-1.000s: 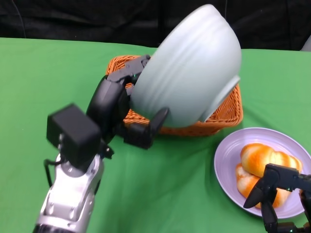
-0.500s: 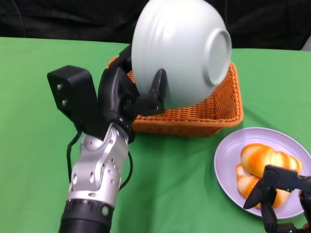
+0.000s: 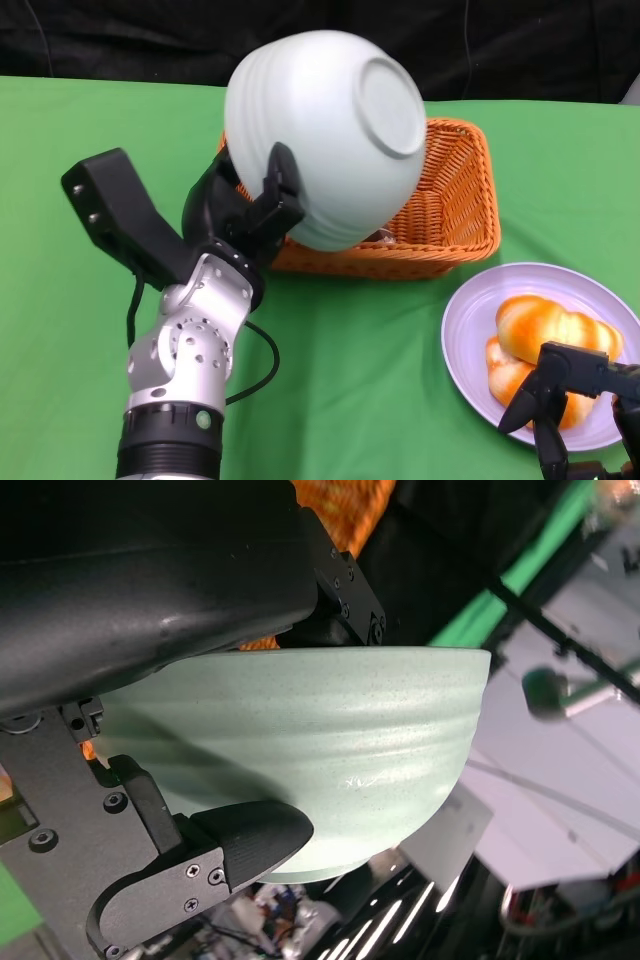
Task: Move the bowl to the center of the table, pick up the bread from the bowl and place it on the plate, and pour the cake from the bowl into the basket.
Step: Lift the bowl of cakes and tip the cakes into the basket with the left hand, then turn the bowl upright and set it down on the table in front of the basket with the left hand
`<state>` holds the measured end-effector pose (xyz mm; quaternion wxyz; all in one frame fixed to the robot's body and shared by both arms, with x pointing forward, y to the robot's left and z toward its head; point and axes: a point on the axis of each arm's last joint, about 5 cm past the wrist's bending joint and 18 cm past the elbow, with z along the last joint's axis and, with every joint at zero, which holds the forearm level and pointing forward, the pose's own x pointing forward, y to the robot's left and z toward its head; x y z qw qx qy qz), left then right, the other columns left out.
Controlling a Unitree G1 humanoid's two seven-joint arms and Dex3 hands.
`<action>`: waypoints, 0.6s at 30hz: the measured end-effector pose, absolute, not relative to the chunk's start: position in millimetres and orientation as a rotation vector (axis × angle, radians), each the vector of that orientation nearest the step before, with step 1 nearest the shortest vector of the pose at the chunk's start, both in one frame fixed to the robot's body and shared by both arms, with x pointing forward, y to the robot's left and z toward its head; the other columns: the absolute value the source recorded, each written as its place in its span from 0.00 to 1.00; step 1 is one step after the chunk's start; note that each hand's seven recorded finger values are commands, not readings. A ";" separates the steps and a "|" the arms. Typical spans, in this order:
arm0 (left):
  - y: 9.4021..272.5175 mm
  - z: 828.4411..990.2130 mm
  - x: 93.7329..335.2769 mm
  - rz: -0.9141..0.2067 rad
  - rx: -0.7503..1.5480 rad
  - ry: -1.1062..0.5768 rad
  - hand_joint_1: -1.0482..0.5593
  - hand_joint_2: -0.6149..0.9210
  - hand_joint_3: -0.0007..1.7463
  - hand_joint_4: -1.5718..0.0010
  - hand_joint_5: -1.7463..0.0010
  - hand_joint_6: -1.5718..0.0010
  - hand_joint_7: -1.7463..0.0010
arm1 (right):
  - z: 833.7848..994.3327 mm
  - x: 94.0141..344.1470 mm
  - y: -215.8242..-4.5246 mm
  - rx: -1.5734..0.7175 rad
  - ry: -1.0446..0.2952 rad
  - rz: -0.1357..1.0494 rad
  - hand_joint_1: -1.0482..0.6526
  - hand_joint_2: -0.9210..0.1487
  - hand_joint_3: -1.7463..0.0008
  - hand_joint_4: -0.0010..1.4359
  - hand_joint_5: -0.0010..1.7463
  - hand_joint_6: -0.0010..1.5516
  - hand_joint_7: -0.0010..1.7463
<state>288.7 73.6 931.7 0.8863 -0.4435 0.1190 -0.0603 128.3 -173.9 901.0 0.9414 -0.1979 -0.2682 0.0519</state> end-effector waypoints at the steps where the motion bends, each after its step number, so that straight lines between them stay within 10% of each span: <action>1: 74.2 931.5 288.7 -0.114 -0.939 0.262 0.53 0.60 0.97 0.31 0.00 0.47 0.00 | 901.0 128.3 -173.8 -0.403 -0.548 0.106 0.60 0.74 0.00 0.65 0.99 0.57 0.80; 18: 69.0 936.8 288.0 -0.171 -1.004 0.261 0.53 0.64 0.98 0.30 0.00 0.45 0.00 | 901.0 128.4 -173.6 -0.406 -0.548 0.105 0.60 0.74 0.00 0.65 0.99 0.57 0.80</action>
